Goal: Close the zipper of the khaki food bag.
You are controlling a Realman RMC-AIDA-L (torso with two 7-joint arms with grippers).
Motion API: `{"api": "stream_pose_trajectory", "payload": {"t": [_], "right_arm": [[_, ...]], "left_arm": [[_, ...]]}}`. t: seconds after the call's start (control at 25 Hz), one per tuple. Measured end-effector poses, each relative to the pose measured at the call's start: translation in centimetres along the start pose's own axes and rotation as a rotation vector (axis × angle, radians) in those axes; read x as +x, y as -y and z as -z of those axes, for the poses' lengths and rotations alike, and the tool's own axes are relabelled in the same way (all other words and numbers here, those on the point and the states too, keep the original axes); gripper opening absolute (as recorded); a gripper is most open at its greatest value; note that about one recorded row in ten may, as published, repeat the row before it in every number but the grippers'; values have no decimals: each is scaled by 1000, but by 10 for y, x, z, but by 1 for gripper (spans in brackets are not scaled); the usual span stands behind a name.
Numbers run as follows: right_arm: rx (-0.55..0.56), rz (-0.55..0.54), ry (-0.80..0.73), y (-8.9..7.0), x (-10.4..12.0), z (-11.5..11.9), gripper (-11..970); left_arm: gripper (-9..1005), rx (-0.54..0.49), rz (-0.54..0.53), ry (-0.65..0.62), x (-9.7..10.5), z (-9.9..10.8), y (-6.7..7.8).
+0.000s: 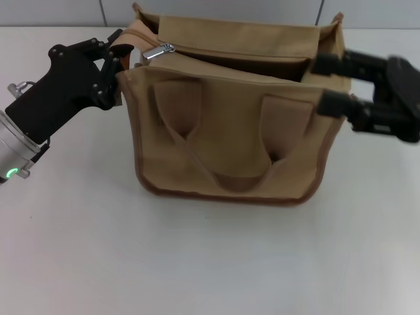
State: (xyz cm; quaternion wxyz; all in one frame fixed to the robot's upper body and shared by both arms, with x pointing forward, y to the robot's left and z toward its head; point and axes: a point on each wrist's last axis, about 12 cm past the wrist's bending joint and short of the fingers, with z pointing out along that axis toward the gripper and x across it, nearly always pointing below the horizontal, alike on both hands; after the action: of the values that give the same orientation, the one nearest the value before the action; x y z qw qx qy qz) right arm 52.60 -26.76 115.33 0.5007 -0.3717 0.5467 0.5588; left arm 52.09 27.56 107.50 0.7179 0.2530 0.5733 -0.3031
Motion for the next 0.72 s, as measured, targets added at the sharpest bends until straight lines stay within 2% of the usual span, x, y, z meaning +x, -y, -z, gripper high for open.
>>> {"api": "stream_pose_trajectory", "payload": {"t": [0.04, 0.16, 0.2, 0.24, 0.28, 0.32, 0.36, 0.44, 0.52, 0.64, 0.68, 0.72], "right_arm": [[-9, 17, -76, 8, -21, -11, 716], [5, 65, -210, 16, -47, -29, 716], [5, 65, -210, 16, -47, -29, 716], [30, 112, -302, 19, -66, -40, 716], [30, 112, -302, 19, -66, -40, 716], [42, 149, -366, 20, -83, -50, 716], [42, 149, -366, 20, -83, -50, 716], [43, 194, -424, 18, -102, -66, 716], [43, 208, -436, 18, -106, -72, 716], [54, 263, -459, 24, -109, -99, 716], [54, 263, -459, 24, -109, -99, 716], [62, 286, -472, 28, -108, -112, 716]], "left_arm": [[17, 1, 5, 1, 0, 0, 0], [18, 1, 28, 1, 0, 0, 0], [18, 1, 28, 1, 0, 0, 0], [18, 1, 33, 1, 0, 0, 0], [18, 1, 33, 1, 0, 0, 0], [18, 3, 34, 3, 0, 0, 0], [18, 5, 36, 5, 0, 0, 1], [18, 20, 57, 20, -2, -1, 2], [19, 24, 63, 24, -3, -1, 3], [19, 37, 71, 44, -6, -1, 3], [19, 38, 70, 46, -6, -1, 3], [19, 38, 70, 46, -6, -1, 3]]}}
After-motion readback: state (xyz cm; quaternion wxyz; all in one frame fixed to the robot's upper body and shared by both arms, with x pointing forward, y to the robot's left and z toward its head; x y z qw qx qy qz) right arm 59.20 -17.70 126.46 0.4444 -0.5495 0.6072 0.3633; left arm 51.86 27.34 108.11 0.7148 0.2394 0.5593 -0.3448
